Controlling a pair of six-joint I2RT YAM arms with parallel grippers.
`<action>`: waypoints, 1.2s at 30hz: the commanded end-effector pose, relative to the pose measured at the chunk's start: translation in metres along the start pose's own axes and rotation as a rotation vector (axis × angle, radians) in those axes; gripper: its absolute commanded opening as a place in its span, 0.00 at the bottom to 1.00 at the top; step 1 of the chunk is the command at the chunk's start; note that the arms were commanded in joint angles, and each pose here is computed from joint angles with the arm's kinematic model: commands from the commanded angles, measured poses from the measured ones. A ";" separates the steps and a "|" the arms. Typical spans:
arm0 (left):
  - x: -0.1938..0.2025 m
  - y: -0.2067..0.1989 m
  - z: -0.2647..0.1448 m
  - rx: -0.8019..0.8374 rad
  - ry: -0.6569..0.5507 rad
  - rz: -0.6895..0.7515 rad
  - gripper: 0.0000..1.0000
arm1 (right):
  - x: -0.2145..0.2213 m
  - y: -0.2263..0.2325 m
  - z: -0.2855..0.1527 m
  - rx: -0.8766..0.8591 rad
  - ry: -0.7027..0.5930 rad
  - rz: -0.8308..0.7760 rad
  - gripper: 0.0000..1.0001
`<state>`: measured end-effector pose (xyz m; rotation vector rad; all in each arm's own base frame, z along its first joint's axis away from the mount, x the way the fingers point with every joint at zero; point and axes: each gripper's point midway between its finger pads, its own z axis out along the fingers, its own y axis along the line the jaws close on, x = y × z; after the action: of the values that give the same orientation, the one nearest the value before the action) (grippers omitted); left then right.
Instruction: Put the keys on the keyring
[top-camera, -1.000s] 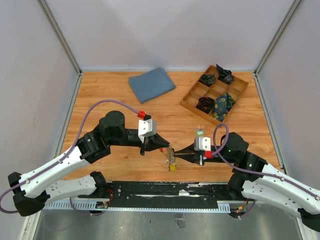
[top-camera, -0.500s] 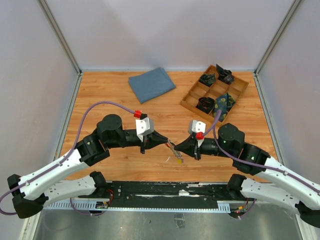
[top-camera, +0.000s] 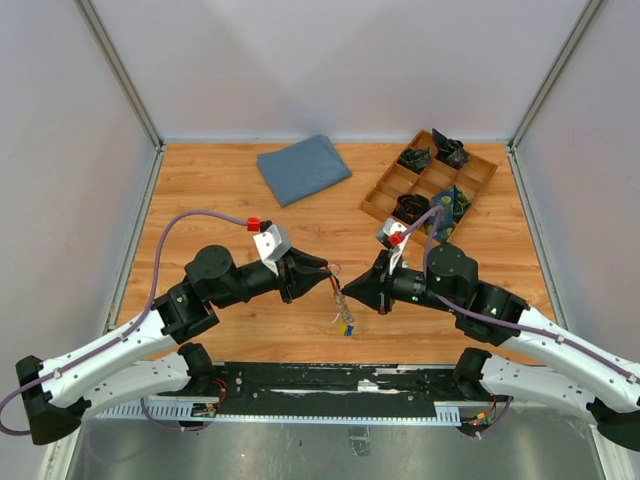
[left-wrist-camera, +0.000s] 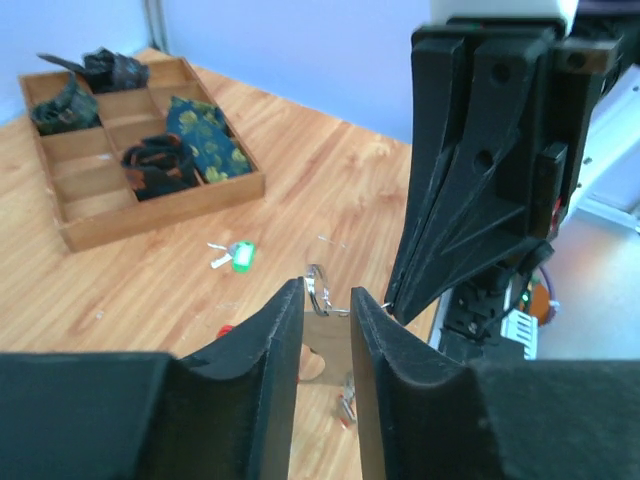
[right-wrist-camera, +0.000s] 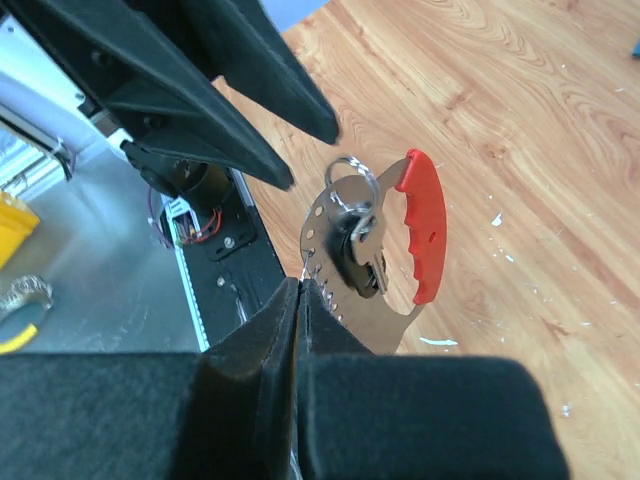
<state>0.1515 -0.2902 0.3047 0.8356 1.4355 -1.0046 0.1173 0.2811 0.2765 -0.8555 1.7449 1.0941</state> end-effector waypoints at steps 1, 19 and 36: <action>-0.034 0.010 -0.010 -0.083 -0.154 -0.065 0.35 | -0.029 0.004 0.005 0.008 -0.175 0.132 0.00; -0.012 0.007 -0.018 -0.073 -0.144 -0.104 0.42 | -0.054 -0.012 -0.002 0.105 -0.302 0.206 0.00; -0.017 0.022 -0.005 -0.382 -0.118 0.243 0.43 | -0.065 -0.052 -0.019 0.337 -0.452 0.539 0.01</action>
<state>0.1572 -0.2833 0.3146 0.7097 1.3709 -0.7185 0.1734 0.2625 0.2938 -0.0925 1.8005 1.1274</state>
